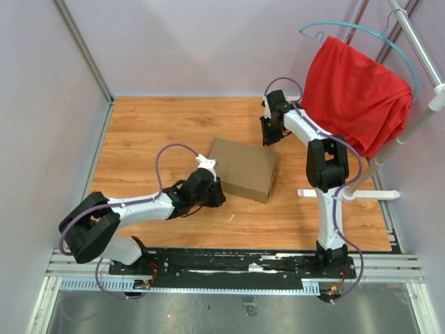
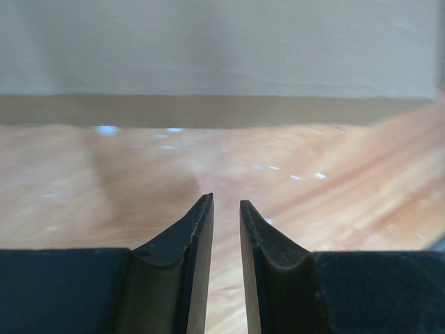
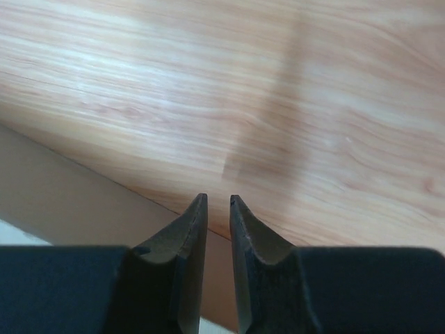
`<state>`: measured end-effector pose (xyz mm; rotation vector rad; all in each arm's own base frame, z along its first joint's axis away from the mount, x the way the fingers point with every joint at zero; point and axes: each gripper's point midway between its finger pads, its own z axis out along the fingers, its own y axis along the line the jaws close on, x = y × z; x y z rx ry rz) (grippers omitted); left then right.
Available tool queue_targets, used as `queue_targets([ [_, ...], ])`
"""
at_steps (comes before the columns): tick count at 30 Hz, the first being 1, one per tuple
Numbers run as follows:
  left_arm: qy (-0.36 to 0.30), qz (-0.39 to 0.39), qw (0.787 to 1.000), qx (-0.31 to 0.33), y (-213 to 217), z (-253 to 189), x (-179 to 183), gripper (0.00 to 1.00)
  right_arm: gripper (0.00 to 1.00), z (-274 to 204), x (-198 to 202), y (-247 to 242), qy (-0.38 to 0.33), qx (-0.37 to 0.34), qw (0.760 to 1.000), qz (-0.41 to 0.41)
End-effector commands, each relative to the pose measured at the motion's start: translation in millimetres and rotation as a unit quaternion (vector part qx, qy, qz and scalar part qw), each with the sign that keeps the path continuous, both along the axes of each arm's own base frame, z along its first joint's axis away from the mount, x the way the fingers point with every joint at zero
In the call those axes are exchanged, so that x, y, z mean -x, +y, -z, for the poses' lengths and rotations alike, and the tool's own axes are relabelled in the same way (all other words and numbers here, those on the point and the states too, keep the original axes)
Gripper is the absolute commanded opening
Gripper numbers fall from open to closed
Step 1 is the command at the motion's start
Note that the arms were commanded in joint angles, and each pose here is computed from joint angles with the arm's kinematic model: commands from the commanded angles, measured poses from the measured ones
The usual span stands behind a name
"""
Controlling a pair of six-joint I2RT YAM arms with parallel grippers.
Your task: Fold the paper box
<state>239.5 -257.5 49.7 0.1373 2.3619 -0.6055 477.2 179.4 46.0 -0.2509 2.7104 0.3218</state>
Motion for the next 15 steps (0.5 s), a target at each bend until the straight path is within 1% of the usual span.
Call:
queue_targets([
  [1, -0.021, 0.096, 0.991, 0.095, -74.8, -35.4, 19.8, 0.28, 0.21, 4.5, 22.7, -33.1, 0.021, 0.064, 0.997, 0.045],
  [3, -0.02, 0.117, 0.989, 0.086, -94.6, -29.7, 23.4, 0.28, 0.21, 10.9, 28.7, -37.1, 0.027, 0.063, 0.997, 0.046],
  [4, -0.013, 0.123, 0.989, 0.076, -101.9, -19.7, 24.5, 0.28, 0.21, 14.8, 32.4, -36.5, 0.032, 0.058, 0.997, 0.042],
  [7, -0.011, 0.132, 0.988, 0.076, -120.6, -7.8, 23.7, 0.28, 0.21, 19.6, 41.7, -30.6, 0.047, 0.041, 0.998, 0.028],
  [10, -0.011, 0.124, 0.99, 0.071, -130.3, 4.9, 15.5, 0.28, 0.21, 21.2, 49.4, -24.7, 0.051, 0.026, 0.998, 0.016],
  [15, -0.033, 0.088, 0.995, 0.036, -130.5, 20.6, -7.2, 0.28, 0.21, 17.7, 59.7, -15.6, 0.05, 0.004, 0.999, -0.004],
])
